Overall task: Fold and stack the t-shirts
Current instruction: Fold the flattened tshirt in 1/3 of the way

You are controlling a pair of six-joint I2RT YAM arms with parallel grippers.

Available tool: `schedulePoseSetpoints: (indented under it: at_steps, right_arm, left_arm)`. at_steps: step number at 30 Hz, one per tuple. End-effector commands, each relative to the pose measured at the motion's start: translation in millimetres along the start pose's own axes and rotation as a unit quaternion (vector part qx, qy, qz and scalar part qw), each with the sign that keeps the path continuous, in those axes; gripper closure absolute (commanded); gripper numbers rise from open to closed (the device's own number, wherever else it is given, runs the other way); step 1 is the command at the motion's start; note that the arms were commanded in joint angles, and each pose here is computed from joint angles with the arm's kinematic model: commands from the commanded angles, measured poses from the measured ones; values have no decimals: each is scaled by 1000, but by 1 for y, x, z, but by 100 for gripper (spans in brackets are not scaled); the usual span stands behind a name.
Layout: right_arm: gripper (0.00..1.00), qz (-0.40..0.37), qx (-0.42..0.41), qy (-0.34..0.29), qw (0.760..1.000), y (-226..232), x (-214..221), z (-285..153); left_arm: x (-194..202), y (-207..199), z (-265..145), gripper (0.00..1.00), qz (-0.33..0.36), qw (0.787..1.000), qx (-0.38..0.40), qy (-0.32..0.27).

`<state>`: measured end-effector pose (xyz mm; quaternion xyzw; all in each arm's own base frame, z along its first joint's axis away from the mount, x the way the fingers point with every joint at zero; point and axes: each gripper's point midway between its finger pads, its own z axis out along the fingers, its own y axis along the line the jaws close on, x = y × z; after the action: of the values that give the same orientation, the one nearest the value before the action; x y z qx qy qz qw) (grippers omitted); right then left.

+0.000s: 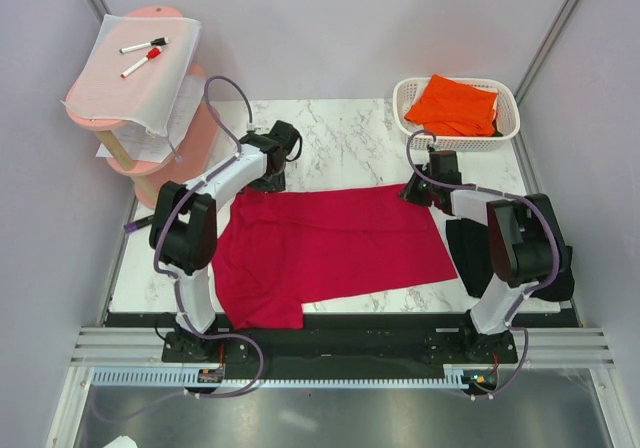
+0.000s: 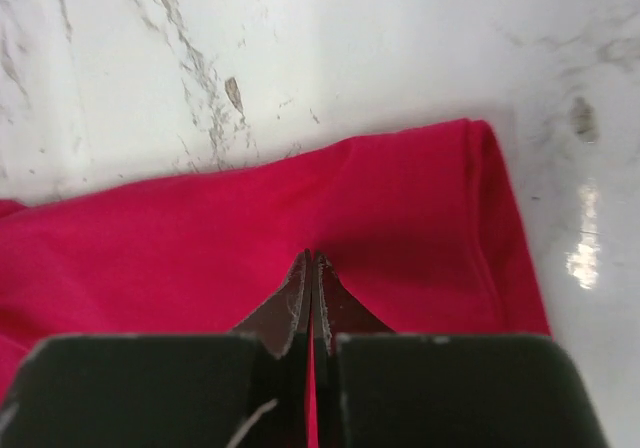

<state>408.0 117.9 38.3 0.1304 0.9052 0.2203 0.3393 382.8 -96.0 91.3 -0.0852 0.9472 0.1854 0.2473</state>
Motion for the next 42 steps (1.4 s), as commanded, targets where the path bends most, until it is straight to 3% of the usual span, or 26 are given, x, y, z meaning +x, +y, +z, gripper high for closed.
schedulePoseSetpoints:
  at_steps: [1,8,12,16,19,20,22,23,24,30,42]
  right_arm:
    - [100,-8,-11,-1,1000,12,-2,22]
    - [100,7,89,2,996,-25,-6,44]
    - [100,10,154,-11,988,-48,-13,42]
    - [100,14,164,-10,986,-56,-15,39]
    - [100,23,171,-9,985,-63,-13,38]
    - [100,26,173,-10,984,-67,-14,37]
    - [100,32,175,-9,984,-72,-13,36]
    - [100,34,177,-11,984,-75,-14,36]
    - [100,37,179,-11,983,-76,-15,35]
    - [100,46,188,-14,981,-89,-17,30]
    - [100,62,193,-16,979,-97,-17,27]
  left_arm:
    - [-25,6,7,20,-22,1000,7,-13]
    - [-25,9,22,18,-19,1000,11,-1]
    - [-31,-1,29,22,-23,999,28,-1]
    - [-41,-18,32,30,-34,998,60,-9]
    - [-46,-34,41,41,-37,996,80,-8]
    - [-51,-37,41,56,-38,996,82,-10]
    - [-49,-41,49,75,-37,996,78,-4]
    - [-50,-41,50,96,-37,996,76,-5]
    - [-50,-40,51,98,-37,997,72,-5]
    - [-48,-22,36,98,-33,997,61,-13]
    - [11,21,18,98,-45,998,30,13]
